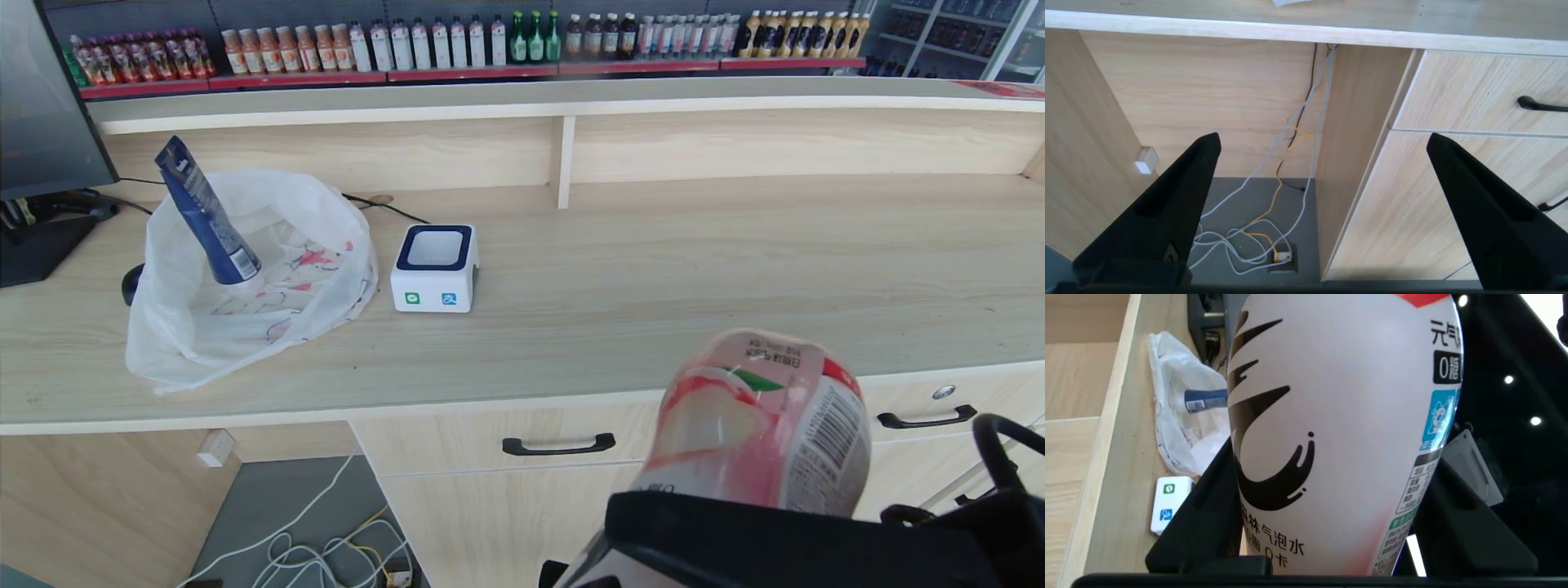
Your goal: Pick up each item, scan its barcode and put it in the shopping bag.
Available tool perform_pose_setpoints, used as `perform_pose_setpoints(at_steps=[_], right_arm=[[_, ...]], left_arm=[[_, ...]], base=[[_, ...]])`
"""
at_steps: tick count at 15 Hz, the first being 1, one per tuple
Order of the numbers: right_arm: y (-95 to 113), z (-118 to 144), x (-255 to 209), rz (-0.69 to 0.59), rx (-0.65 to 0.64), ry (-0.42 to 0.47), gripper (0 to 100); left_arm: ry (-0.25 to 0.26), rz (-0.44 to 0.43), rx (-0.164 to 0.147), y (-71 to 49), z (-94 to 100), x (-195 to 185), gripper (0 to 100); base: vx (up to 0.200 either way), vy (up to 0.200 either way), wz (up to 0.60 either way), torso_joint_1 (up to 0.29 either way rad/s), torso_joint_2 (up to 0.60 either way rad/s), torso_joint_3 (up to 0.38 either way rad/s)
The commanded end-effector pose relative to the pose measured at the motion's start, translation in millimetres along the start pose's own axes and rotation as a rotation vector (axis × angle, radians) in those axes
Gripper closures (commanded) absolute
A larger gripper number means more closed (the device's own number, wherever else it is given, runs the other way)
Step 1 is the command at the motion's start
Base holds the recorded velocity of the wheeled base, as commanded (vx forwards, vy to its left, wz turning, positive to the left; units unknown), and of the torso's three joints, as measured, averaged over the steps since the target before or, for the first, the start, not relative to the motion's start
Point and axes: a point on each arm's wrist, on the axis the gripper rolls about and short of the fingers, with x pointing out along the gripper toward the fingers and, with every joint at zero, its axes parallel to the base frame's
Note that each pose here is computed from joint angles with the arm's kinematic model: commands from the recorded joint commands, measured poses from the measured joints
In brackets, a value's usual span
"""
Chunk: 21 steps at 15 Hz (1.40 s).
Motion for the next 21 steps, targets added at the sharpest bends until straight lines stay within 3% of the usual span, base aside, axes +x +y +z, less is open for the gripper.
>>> perform_pose_setpoints(at_steps=[1, 16, 19, 21], right_arm=[[1.3, -1.4, 0.5, 0.005, -0.002, 0.004, 100], [1.5, -5.6, -1.2, 0.006, -0.027, 0.014, 100], [2.3, -10.3, -2.4, 0.010, 0.005, 0.036, 100], [6.7, -18.3, -7.0, 0.025, 0.124, 0.078, 100]], left_arm=[[0.000, 0.000, 0.000, 0.0, 0.0, 0.0, 0], [0.000, 0.000, 0.000, 0.0, 0.0, 0.0, 0], [0.000, 0.000, 0.000, 0.0, 0.0, 0.0, 0], [0.000, 0.000, 0.000, 0.0, 0.0, 0.0, 0]], base=[[0.000, 0.000, 0.00, 0.000, 0.00, 0.000], [0.000, 0.000, 0.00, 0.000, 0.00, 0.000], [0.000, 0.000, 0.00, 0.000, 0.00, 0.000], [0.000, 0.000, 0.00, 0.000, 0.00, 0.000]])
